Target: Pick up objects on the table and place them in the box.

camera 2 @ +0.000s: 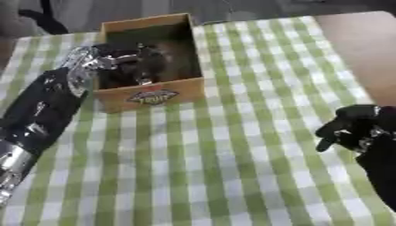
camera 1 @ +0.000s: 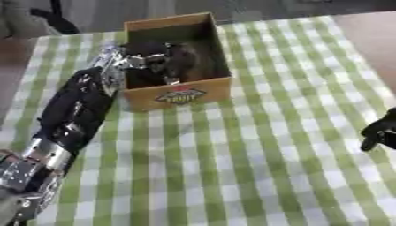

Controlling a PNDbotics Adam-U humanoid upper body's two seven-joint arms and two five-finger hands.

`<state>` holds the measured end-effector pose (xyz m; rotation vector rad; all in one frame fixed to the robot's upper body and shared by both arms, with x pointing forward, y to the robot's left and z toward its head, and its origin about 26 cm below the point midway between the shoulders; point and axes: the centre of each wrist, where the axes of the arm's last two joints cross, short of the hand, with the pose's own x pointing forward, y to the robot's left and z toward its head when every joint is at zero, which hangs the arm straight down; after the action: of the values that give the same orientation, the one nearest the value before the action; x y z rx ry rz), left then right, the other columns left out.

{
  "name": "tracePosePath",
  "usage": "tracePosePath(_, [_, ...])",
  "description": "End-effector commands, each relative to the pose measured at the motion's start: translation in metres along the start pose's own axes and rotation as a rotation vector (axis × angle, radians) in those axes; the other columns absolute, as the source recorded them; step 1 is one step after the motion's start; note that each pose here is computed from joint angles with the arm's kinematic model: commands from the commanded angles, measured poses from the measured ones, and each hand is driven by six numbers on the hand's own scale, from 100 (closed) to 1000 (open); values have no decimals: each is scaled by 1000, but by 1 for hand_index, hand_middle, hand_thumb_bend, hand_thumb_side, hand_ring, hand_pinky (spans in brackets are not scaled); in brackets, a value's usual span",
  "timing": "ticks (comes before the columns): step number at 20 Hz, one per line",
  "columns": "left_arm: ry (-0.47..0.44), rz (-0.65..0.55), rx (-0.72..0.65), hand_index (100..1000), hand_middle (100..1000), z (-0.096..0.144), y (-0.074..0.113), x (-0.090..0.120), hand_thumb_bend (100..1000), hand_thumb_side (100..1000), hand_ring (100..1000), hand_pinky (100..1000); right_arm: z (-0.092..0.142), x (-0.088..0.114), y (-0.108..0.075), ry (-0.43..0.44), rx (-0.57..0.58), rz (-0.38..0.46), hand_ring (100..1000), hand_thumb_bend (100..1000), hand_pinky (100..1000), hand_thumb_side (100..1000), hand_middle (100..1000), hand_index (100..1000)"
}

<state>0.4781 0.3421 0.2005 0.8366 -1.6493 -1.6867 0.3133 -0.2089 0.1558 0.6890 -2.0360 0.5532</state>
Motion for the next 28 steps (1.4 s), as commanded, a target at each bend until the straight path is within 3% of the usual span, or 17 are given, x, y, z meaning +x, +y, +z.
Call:
tracePosePath(1, [14, -42, 82, 961, 920, 5, 17, -4, 100, 557, 921, 915, -1, 5, -2, -12, 5, 12, 611, 100, 506, 787, 534, 697])
tracePosePath(13, [91, -54, 214, 958, 927, 11, 10, -13, 113, 383, 933, 931, -1, 5, -3, -8, 9, 14, 611, 100, 506, 789, 534, 697])
tracePosePath(19, [123, -99, 229, 977, 946, 19, 11, -21, 357, 407, 947, 948, -1, 5, -3, -7, 12, 16, 612, 100, 506, 789, 534, 697])
tracePosePath(25, [145, -121, 254, 987, 955, 27, 14, -29, 499, 471, 951, 955, -1, 6, -4, -7, 13, 17, 612, 100, 506, 787, 534, 697])
tracePosePath(28, [140, -125, 272, 987, 953, 28, 15, -30, 520, 516, 948, 953, 0, 5, -4, -7, 13, 16, 612, 100, 505, 787, 534, 697])
